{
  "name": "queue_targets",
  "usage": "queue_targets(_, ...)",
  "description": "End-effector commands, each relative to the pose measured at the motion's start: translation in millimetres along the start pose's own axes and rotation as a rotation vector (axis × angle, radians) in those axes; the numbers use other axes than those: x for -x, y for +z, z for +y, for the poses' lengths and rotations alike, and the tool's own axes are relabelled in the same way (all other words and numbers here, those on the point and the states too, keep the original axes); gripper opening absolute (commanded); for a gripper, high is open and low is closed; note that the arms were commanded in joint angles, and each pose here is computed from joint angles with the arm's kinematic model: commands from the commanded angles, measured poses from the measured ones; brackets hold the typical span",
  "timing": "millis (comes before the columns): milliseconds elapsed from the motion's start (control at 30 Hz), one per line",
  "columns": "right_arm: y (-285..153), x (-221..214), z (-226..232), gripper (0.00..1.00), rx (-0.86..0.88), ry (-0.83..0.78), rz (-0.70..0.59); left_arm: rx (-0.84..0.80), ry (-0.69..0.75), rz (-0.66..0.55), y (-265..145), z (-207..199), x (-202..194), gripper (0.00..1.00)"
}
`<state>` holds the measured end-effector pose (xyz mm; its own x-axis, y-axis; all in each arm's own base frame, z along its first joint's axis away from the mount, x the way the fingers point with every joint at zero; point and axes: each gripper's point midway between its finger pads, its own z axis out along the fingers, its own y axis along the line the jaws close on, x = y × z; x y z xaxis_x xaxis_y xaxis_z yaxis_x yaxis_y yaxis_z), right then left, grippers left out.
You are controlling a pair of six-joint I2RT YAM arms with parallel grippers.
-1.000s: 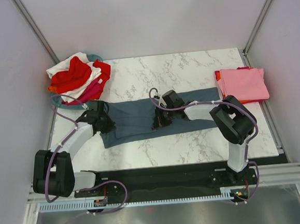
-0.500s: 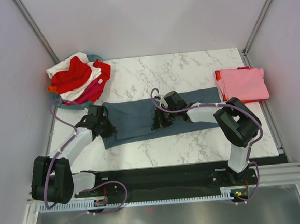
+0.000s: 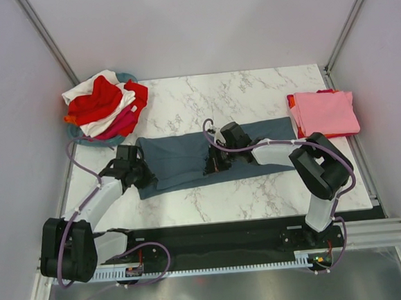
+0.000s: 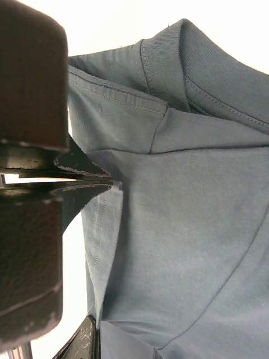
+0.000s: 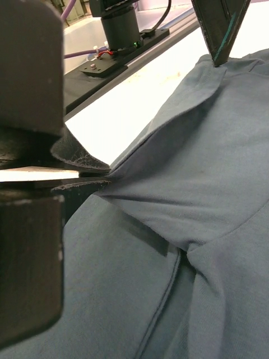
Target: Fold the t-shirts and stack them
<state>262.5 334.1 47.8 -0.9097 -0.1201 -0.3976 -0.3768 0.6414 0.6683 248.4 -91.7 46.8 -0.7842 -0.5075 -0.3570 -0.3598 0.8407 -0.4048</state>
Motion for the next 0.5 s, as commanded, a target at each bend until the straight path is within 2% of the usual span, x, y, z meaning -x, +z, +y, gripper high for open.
queue_targets(0, -2, 0, 10, 0.08, 0.036, -0.022, 0.003, -0.011, 0.021, -0.016, -4, 1, 0, 0.02)
queue_targets(100, -4, -2, 11, 0.08, 0.043, -0.027, 0.01, -0.012, 0.016, -0.036, -7, 2, 2, 0.02)
queue_targets(233, -6, -8, 11, 0.17, 0.05, -0.036, 0.024, -0.071, 0.034, -0.069, -18, -6, 3, 0.02)
queue_targets(400, -11, -18, 12, 0.25, 0.066, -0.042, 0.042, -0.174, 0.061, -0.044, -33, -19, -8, 0.04)
queue_targets(467, -13, -22, 12, 0.35, 0.068, -0.043, 0.046, -0.207, 0.043, -0.024, -37, -22, -16, 0.06)
